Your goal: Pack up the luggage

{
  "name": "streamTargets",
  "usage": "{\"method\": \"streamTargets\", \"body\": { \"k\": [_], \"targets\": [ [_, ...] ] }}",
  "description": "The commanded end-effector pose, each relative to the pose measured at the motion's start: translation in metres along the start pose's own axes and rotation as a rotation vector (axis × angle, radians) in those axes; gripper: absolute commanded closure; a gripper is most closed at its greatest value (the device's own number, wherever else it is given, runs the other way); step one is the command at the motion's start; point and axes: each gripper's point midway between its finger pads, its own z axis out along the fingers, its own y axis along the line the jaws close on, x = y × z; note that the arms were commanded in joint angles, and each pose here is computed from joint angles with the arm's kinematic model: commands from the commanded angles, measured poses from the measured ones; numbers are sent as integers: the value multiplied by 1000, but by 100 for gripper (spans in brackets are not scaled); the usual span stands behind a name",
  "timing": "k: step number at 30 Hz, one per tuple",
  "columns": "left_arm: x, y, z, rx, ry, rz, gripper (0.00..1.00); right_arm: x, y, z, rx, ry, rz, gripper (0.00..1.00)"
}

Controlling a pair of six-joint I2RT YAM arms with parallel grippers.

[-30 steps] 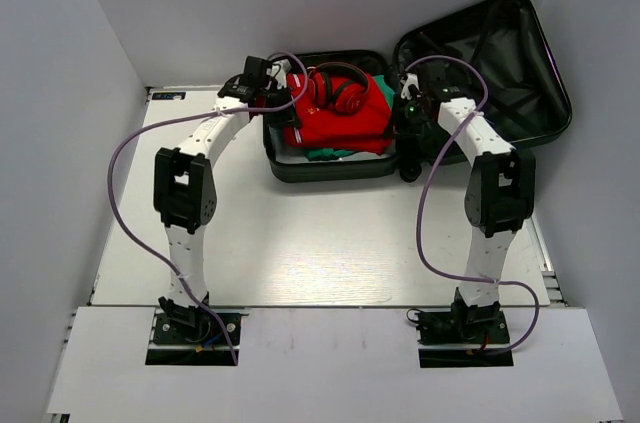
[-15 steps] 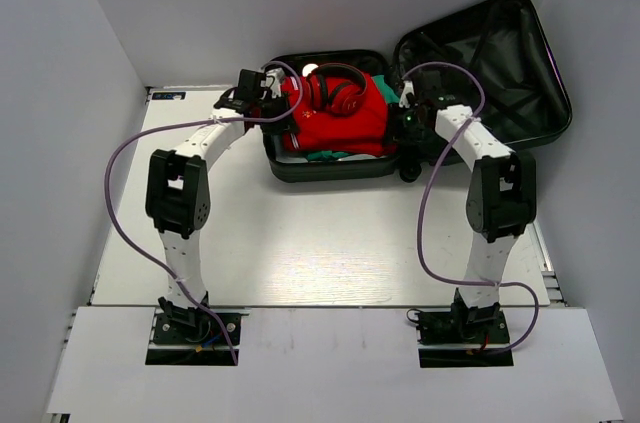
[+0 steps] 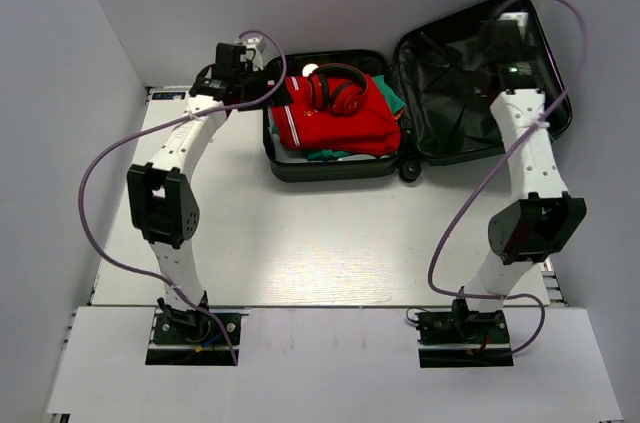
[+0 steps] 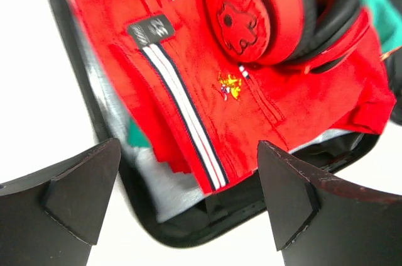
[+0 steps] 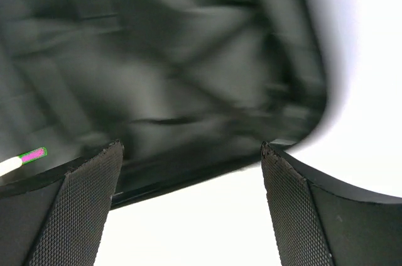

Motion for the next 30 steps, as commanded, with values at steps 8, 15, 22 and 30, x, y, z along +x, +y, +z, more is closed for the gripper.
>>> {"method": "streamTargets", "body": {
  "k": [8, 15, 22, 30],
  "targets": [
    [24, 61, -79, -199, -8, -67, 0, 82, -141, 38, 306, 174, 223, 10],
    [23, 59, -55, -114, 19, -155, 0, 98, -106, 98, 120, 130, 400, 10],
    [26, 79, -15, -149, 44, -199, 0, 82, -85, 110, -4, 55, 420, 100],
    [55, 98, 9, -171, 111, -277, 2, -10, -19, 6, -460, -187, 128, 100]
  ]
}}
